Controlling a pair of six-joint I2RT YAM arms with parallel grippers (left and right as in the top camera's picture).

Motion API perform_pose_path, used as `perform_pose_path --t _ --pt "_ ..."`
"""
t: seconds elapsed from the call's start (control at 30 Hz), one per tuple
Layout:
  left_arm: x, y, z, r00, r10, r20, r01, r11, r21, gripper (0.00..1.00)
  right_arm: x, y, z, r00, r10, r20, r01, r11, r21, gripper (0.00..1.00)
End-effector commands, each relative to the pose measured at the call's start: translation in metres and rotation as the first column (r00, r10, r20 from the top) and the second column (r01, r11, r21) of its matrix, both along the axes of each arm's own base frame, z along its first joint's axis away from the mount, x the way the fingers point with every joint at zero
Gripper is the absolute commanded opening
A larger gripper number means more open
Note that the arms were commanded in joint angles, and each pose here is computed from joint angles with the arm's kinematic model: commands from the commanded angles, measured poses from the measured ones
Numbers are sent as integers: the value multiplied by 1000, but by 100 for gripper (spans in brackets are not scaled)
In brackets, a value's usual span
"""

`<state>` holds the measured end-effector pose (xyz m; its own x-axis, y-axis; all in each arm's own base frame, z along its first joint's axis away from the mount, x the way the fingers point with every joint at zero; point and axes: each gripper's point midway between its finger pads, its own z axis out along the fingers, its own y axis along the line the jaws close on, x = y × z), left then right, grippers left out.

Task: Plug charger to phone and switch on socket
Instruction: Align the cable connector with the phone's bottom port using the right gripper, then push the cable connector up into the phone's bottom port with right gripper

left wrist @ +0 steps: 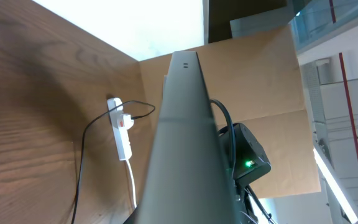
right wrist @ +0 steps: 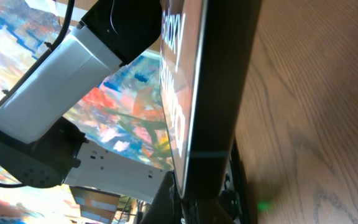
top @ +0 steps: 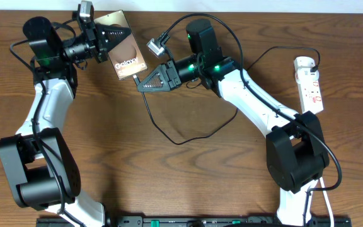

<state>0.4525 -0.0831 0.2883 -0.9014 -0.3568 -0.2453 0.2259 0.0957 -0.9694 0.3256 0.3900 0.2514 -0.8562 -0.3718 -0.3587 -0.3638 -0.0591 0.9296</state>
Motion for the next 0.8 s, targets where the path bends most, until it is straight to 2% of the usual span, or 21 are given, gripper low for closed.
perform_pose_path --t 0.0,0.77 --pt "-6 -2 9 998 -32 51 31 999 14 7 4 -2 -6 1000 -10 -17 10 1000 -8 1" --pt "-8 -3 9 997 -43 62 41 999 18 7 10 -1 -7 999 -41 -18 40 999 -22 1"
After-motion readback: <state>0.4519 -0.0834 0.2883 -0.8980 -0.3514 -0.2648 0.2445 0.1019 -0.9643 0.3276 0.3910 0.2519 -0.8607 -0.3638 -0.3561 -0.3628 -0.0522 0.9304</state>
